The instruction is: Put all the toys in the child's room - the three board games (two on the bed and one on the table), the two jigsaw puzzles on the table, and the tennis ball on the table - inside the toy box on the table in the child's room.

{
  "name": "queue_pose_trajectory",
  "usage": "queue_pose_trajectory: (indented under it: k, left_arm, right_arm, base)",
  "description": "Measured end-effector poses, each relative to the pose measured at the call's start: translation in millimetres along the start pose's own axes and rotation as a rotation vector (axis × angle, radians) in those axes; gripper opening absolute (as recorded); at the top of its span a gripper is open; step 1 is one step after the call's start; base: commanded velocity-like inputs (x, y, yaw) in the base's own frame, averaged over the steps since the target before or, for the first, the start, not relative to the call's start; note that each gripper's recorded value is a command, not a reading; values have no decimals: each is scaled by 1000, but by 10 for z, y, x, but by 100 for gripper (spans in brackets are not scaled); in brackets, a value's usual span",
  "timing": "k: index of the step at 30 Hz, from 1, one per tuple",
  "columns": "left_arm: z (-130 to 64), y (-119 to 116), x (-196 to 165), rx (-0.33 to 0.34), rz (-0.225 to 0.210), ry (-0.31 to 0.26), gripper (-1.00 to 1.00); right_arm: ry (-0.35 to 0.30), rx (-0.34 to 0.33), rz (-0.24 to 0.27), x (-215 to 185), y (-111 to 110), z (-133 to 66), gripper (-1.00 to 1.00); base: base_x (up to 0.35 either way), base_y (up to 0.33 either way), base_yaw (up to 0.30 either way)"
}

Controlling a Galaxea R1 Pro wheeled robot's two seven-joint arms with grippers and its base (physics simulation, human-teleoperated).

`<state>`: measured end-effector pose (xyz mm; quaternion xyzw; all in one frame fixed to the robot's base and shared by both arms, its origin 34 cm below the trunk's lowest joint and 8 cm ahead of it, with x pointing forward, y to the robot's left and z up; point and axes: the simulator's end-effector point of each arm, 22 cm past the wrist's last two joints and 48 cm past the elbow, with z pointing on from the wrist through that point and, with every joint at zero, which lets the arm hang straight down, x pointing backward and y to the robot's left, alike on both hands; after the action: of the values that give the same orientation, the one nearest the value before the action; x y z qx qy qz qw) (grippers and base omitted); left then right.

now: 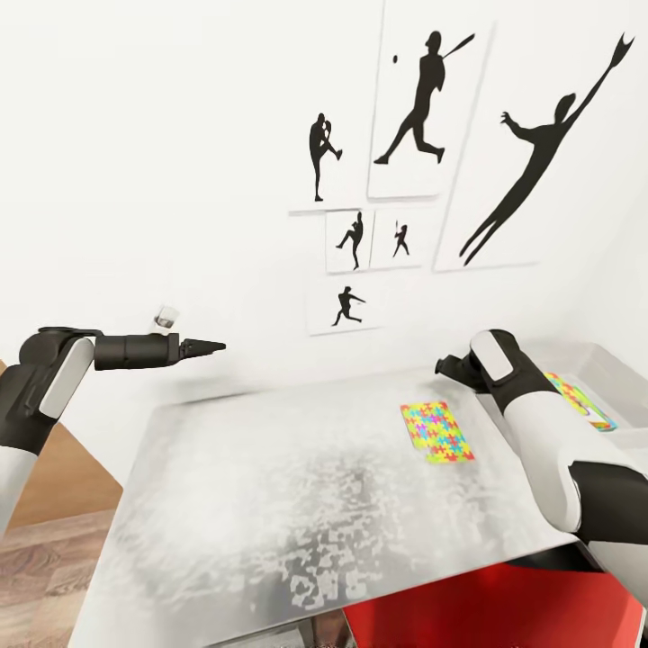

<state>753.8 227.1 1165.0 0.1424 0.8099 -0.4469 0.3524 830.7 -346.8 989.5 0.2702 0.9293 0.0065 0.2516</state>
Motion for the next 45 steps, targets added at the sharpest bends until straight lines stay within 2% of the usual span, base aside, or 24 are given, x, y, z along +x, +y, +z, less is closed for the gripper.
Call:
queue_pose_trajectory:
  k: [10,19,23,32,38,45]
  left_arm:
    - [32,38,27,5,-2,4,100]
    - [30,-52,-16,16,44,2,100]
    - [36,-158,-33,45,70,2,100]
    - [36,-541,-43,159,142,9,100]
    - [54,-602,-24,185,154,14,100]
    - [91,-575,11,192,149,21,100]
  right_arm:
    - [6,2,-2,6,25,67,100]
    - [10,0,-4,-2,62,117,100]
    - [11,1,-5,-6,71,141,100]
    - [7,1,-3,-67,89,172,100]
    - [5,0,-3,-116,109,186,100]
    - [2,-3,-2,-165,140,204,100]
  base:
    - [0,0,0]
    - [0,0,0]
    - [0,0,0]
    - [0,0,0]
    - [0,0,0]
    - [0,0,0]
